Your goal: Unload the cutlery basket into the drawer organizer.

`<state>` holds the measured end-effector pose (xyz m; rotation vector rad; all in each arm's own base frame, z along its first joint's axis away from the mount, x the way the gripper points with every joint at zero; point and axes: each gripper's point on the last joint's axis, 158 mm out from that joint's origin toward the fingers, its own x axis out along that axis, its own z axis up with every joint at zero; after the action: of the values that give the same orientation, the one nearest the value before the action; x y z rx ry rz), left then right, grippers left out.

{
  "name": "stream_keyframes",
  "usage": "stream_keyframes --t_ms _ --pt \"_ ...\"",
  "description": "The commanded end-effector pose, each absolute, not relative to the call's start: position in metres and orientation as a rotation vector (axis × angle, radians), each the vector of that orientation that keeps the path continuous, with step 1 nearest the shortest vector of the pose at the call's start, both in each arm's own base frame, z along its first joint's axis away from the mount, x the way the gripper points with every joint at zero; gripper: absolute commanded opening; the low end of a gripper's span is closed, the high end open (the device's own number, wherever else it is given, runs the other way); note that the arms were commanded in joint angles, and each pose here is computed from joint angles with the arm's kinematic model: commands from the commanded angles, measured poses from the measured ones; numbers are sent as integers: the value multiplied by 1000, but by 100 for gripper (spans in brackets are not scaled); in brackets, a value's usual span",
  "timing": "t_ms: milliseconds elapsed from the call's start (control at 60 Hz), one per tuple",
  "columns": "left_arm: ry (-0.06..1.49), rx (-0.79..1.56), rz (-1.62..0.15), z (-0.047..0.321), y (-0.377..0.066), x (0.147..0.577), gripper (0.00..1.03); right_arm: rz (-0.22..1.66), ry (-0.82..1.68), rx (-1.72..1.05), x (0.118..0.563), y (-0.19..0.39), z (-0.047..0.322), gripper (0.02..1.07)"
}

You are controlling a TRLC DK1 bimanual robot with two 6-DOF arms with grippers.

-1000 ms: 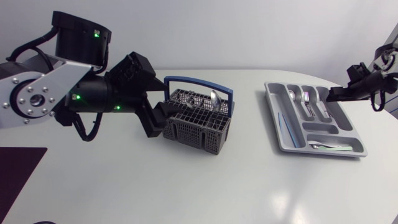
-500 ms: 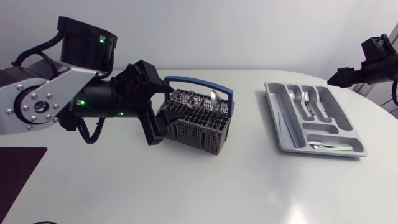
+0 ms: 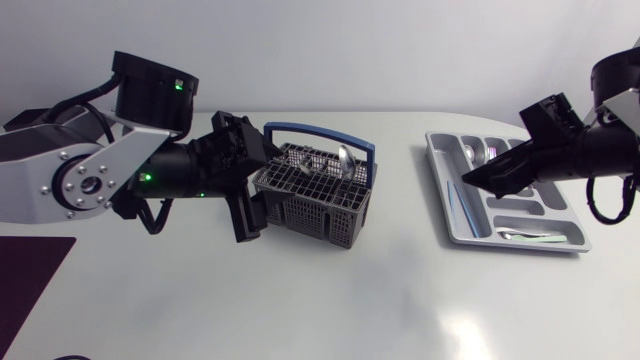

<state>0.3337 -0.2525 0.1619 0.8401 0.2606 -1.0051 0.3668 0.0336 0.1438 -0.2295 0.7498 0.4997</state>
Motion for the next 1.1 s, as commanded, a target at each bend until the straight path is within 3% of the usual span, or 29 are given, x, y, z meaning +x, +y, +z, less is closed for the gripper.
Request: stream_keyframes --t_ms 0,317,450,700,1083 --pt "265 870 -1016 156 -257 339 97 561 740 -262 351 53 134 89" --pt "273 969 -1069 141 -281 334 96 704 706 -323 304 105 116 89" --pt "233 1088 -1023 131 -276 355 96 756 705 -339 291 121 108 89" --pt "79 1295 -977 133 -274 375 91 777 702 -347 287 128 104 89" --pt "21 1600 -1053 110 -265 383 83 792 704 -352 283 133 101 89"
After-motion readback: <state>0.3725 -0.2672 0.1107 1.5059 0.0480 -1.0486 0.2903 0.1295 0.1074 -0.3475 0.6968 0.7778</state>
